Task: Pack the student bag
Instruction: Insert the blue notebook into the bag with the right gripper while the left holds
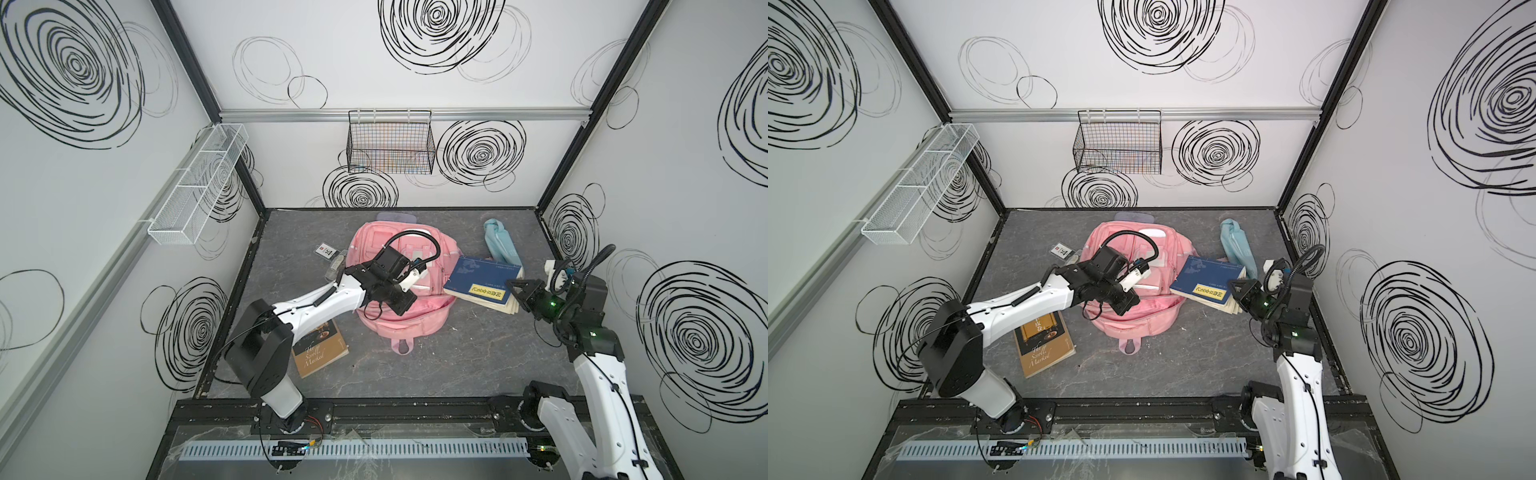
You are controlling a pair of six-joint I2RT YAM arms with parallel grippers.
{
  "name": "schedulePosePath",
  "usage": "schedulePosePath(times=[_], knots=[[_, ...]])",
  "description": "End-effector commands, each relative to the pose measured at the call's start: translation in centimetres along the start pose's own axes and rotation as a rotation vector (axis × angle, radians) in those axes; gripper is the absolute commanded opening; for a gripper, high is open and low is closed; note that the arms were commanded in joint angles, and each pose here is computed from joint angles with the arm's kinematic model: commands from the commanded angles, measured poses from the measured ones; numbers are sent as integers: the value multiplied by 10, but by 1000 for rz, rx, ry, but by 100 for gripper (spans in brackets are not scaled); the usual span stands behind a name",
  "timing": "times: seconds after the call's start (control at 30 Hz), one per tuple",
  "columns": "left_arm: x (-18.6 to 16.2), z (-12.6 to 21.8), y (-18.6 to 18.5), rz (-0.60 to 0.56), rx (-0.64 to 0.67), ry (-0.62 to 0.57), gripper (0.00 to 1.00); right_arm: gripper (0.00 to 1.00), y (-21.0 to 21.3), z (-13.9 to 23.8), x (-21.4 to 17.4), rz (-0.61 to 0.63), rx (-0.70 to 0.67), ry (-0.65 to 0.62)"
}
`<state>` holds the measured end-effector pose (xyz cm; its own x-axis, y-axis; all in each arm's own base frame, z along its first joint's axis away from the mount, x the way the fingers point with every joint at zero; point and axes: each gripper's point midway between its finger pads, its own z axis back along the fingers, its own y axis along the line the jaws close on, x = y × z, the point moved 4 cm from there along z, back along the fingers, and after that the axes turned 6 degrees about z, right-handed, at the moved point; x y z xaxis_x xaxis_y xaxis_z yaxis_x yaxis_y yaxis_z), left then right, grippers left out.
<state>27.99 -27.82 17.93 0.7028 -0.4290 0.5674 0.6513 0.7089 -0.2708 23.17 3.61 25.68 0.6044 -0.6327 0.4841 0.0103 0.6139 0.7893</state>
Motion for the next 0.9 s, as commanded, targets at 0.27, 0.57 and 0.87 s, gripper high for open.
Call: schedulePosePath(times=[0.27, 0.57, 0.87], knots=[[118, 99, -5, 240, 86, -601, 0, 0, 68, 51, -10, -99, 302, -111], [140, 113, -29, 258, 105, -717, 0, 0, 5, 17, -49, -256, 236, -22], [146, 106, -54, 240, 54, -737, 0, 0, -35, -5, -72, -343, 176, 2]])
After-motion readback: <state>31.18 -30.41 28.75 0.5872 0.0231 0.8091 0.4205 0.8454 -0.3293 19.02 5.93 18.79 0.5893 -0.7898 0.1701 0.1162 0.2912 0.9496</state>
